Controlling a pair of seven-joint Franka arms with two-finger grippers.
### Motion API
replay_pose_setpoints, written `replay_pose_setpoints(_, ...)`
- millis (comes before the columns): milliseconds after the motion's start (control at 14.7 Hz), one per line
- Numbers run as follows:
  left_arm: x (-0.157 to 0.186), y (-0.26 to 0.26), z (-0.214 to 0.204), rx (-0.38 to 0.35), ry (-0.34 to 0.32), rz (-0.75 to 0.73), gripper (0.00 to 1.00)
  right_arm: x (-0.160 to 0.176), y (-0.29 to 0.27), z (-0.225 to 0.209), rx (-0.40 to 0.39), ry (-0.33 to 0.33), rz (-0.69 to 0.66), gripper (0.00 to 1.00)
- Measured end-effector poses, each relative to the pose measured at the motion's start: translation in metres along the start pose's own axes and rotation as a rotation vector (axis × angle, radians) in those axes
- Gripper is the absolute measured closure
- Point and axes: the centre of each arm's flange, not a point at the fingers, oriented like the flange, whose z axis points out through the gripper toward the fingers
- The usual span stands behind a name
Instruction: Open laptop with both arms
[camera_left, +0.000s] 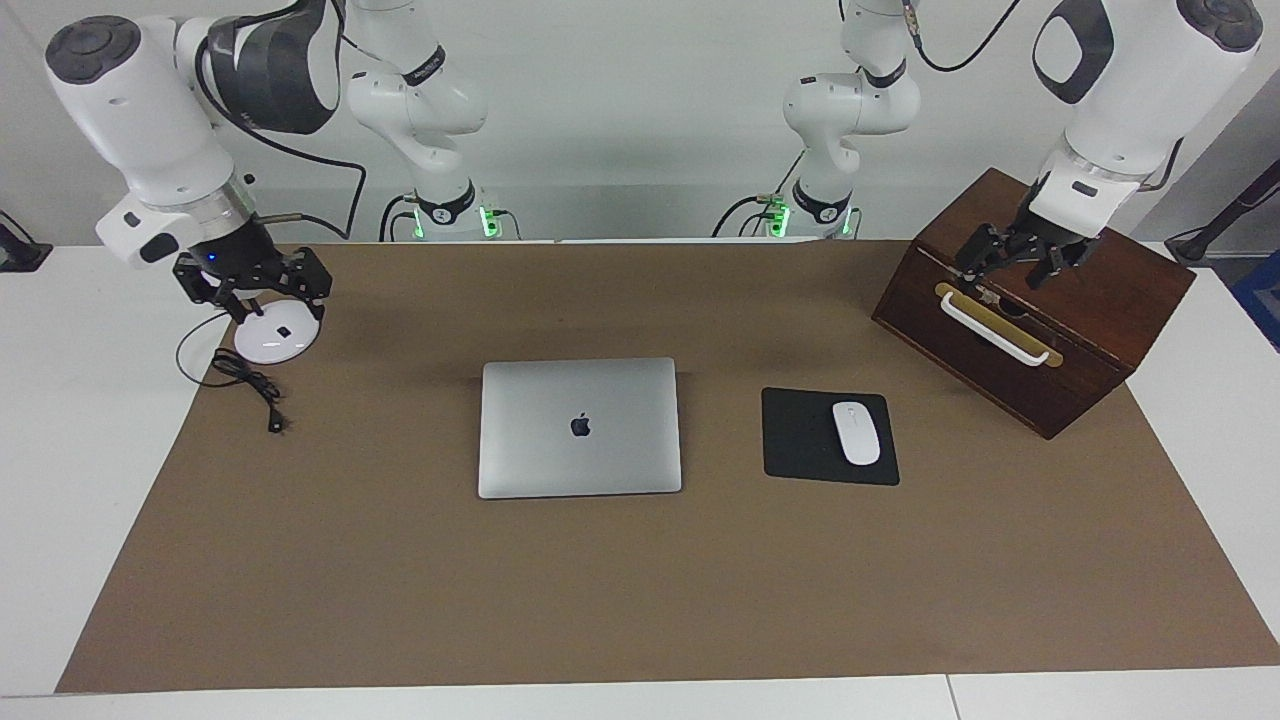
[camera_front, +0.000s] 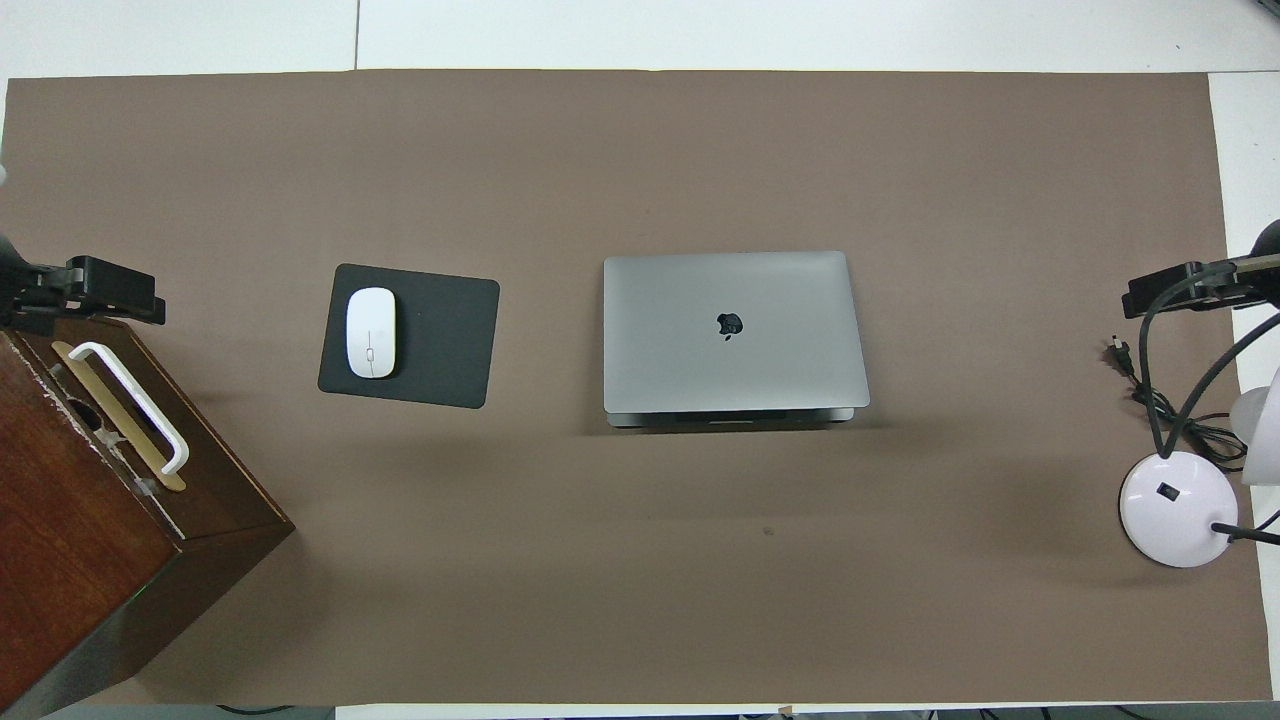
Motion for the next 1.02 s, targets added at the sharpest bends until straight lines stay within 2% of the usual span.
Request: replay_pose_setpoints(1024,-0.0009,-0.0020,0.0010,0.000,-0.003,-0.004,0.00,0.0000,0.0016,0.0092,0.000,-0.001,0.003,0.00)
